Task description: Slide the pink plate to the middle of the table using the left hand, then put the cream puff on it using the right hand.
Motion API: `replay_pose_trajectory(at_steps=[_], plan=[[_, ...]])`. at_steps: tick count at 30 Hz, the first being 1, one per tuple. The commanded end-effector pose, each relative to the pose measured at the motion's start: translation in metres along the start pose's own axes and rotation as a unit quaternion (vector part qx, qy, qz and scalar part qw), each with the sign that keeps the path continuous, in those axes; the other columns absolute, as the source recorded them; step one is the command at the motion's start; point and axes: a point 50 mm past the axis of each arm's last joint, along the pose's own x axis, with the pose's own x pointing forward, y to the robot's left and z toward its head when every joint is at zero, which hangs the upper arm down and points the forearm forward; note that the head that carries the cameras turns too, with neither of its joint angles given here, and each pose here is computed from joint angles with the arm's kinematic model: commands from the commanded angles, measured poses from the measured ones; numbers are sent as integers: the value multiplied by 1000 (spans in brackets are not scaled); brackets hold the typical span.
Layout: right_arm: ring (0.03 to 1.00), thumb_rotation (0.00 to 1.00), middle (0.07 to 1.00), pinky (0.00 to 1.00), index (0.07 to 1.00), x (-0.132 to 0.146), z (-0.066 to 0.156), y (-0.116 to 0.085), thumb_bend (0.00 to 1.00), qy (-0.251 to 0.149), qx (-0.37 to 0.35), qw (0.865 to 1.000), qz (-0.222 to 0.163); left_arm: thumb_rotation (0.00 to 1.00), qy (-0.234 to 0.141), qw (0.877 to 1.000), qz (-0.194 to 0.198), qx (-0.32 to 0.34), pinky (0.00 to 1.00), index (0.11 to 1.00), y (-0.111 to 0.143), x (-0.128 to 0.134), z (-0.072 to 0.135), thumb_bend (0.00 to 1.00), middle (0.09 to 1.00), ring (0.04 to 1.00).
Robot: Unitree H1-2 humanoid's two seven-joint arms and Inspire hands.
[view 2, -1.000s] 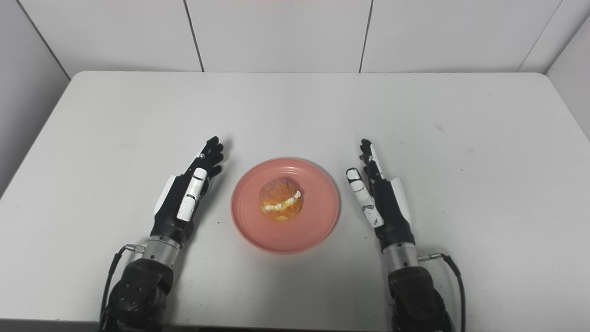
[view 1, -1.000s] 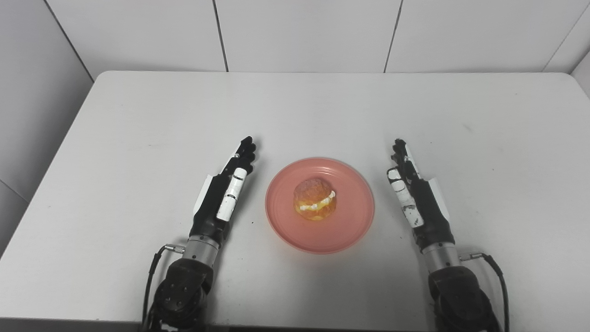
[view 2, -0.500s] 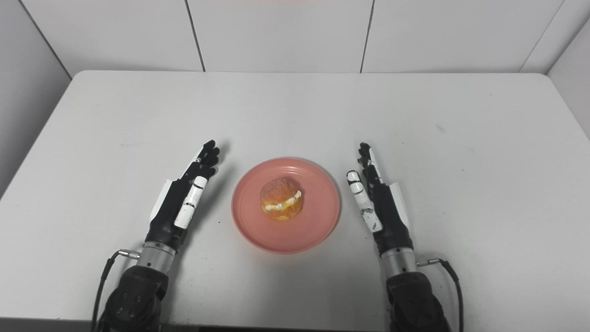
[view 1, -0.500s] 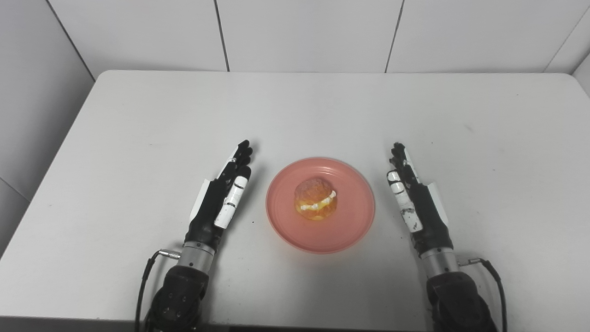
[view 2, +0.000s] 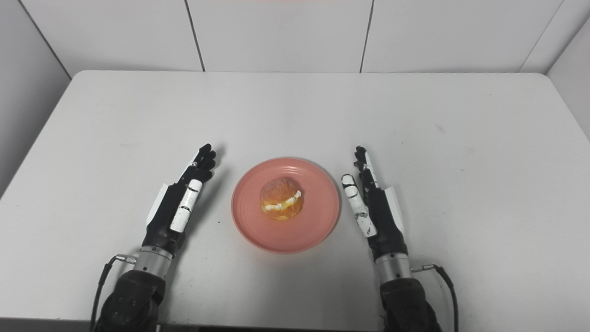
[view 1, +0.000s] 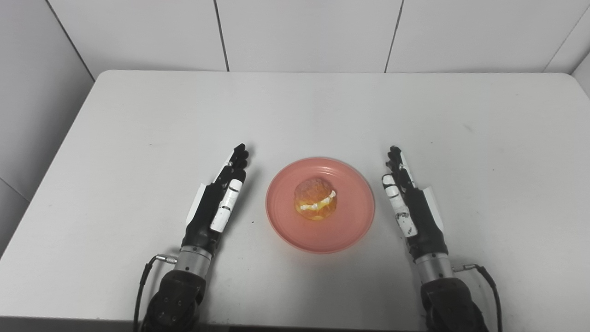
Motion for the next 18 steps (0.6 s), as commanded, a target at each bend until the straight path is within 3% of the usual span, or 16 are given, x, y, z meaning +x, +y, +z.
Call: replay_pose_trajectory(at_steps=[1,18], plan=[[1000,1000,1000,1000,1000,2,12,2,385,-28,1,1000,-4,1000,-20,1000,-3,-12,968,935,-1,1,9,528,958,957],[1000,1000,1000,1000,1000,2,13,-1,354,-27,-12,1000,-6,1000,-22,1000,-2,-19,969,931,-3,0,14,525,953,952]])
